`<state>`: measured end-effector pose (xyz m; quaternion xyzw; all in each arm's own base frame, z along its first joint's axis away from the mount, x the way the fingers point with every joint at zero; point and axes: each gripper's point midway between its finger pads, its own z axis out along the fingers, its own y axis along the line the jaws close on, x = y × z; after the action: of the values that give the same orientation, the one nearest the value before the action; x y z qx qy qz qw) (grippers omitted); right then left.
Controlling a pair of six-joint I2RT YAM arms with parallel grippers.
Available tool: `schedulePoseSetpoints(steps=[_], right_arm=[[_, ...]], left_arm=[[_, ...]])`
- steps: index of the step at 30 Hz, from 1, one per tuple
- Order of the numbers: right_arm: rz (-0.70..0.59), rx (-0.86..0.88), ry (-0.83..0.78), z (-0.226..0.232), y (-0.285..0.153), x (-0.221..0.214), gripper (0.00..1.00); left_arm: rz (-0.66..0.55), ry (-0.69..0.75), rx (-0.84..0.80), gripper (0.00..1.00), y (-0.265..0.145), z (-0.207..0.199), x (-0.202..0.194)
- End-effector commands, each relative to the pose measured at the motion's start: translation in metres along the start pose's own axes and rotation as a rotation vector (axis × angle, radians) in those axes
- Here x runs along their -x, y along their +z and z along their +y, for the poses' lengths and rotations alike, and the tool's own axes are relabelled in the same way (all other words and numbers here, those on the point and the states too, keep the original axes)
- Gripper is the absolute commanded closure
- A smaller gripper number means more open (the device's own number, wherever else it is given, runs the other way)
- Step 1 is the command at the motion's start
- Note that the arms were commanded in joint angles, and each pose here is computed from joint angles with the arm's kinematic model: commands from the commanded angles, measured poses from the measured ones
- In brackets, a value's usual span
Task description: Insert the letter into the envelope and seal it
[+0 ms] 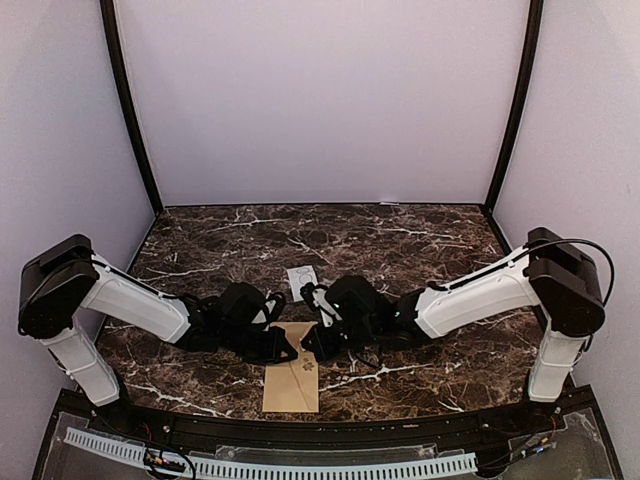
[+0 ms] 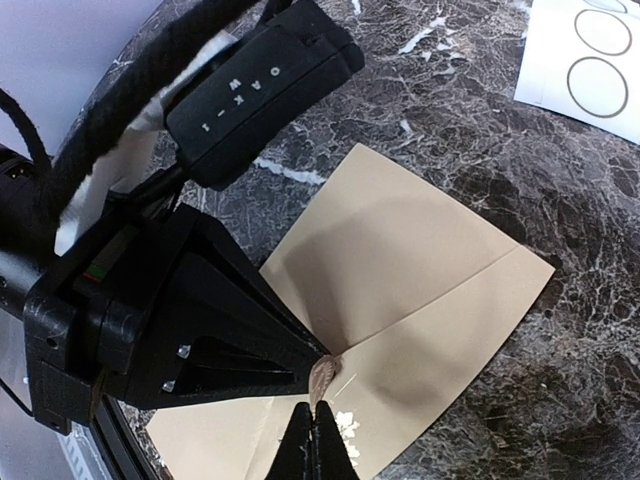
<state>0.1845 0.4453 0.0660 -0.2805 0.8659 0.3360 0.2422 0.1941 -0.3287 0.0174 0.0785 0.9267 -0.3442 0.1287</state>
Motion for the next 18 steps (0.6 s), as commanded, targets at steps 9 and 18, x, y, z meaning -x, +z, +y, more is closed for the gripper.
schedulePoseSetpoints(steps=[9, 18], right_arm=[[0.049, -0.016, 0.015, 0.009, 0.002, -0.015, 1.0], [0.06, -0.005, 0.016, 0.013, 0.009, -0.018, 1.0]], left_arm=[[0.146, -0.043, 0.152, 0.95, 0.005, 0.048, -0.044], [0.153, -0.043, 0.153, 0.97, 0.006, 0.049, -0.046]])
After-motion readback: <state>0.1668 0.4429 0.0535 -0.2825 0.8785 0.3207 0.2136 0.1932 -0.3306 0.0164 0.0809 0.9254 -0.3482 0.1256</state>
